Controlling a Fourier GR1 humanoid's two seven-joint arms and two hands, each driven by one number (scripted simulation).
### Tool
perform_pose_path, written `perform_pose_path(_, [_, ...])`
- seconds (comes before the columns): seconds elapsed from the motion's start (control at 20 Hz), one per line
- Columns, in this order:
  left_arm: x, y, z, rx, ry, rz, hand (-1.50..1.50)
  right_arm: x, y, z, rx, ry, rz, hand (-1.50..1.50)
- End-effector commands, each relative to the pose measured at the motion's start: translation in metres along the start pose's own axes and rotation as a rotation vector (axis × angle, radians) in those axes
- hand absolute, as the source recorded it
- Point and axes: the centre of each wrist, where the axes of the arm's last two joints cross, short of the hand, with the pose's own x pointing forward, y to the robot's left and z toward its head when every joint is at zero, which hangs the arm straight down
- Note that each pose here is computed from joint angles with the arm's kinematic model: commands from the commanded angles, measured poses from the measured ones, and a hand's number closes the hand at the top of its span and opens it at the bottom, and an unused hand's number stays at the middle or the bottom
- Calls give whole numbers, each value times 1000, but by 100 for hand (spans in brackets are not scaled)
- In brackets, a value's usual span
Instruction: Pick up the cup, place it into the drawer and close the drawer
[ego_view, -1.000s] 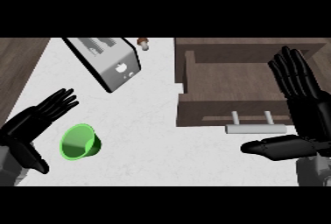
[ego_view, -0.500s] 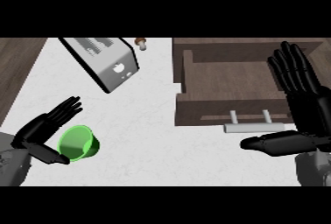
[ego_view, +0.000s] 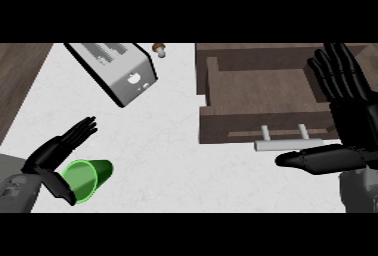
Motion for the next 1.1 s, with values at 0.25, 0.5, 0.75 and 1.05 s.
perform_pose_path(0.25, [-21,-24,-15,-99,-159,135,-150,-5,-7,-1,2,0,-3,-150])
perform_pose_path(0.5, [-27,-33,-22,-78,-156,116,-150,3,-3,-6,23,-3,5,-150])
perform_pose_path(0.75, [-27,-30,-22,-108,-168,143,-150,4,-3,1,22,-5,11,-150])
perform_pose_path(1.05, [-40,-59,-39,-168,-170,189,-150,-2,-13,-9,16,-9,-1,-150])
